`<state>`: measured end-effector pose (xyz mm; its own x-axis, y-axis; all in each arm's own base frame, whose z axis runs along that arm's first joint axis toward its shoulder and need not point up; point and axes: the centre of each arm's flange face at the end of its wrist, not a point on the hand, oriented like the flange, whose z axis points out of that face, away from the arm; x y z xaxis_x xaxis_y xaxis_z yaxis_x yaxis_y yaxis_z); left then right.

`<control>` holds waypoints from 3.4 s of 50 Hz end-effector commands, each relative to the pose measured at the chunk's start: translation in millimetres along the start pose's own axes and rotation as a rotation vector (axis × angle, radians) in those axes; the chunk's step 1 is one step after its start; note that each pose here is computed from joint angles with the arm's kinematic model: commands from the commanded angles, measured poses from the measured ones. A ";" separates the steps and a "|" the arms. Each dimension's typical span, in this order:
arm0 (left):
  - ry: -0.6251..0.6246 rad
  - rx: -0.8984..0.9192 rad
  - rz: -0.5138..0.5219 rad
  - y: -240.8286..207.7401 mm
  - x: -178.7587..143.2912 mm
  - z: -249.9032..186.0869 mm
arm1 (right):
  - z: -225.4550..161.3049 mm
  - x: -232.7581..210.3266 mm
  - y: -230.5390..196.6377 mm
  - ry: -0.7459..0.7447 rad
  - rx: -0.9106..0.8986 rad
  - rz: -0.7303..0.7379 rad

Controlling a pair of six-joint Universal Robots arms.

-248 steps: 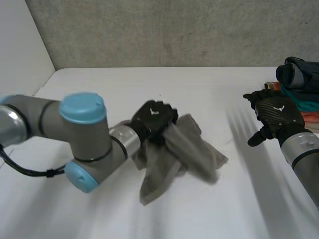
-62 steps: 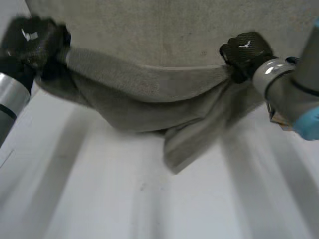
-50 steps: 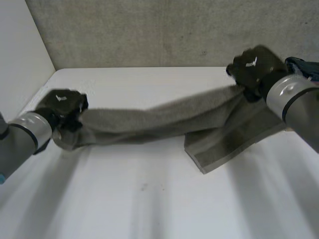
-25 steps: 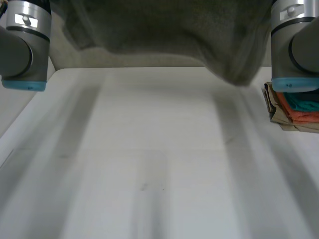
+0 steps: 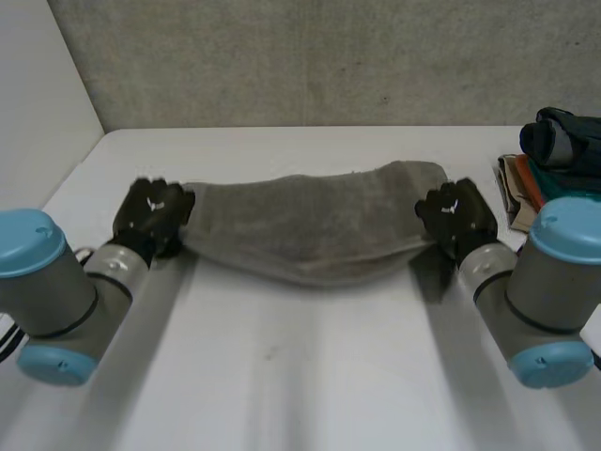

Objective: Fold the laundry.

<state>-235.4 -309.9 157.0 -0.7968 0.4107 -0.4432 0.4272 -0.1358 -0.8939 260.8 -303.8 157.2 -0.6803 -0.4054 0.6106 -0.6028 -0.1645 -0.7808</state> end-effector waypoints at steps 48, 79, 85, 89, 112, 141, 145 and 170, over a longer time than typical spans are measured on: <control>0.080 -0.439 0.023 -31.7 -17.7 -31.8 | -23.4 -12.5 14.4 -0.075 -0.118 0.074; -0.163 -0.132 0.067 -117.3 -78.2 -68.3 | -63.5 132.8 -59.1 0.081 -0.053 0.329; -0.255 -0.029 0.093 -151.1 -101.8 -85.5 | -101.2 166.4 -103.7 0.127 -0.065 0.023; -0.236 -0.059 0.123 -145.0 -99.5 -83.7 | -94.0 160.2 -99.1 0.060 -0.133 -0.065; -0.370 0.228 0.265 -106.0 -124.4 104.8 | 57.9 159.1 -99.3 0.443 0.186 -0.036; -0.248 0.265 0.014 -20.0 -64.8 73.7 | 78.0 68.3 -28.7 0.240 0.144 0.083; -0.190 0.146 0.004 5.2 -43.7 51.1 | 64.0 49.6 -10.1 0.146 0.042 0.077; 0.074 -0.385 0.298 -14.0 -34.2 -98.5 | -68.7 58.4 0.1 -0.132 -0.468 -0.242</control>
<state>-165.7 -206.6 171.1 -0.5796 0.5643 -0.5879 0.7839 0.1891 -0.5914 183.9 -247.6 193.7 -0.4387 -0.5979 0.6708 -0.8930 0.2067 -0.3998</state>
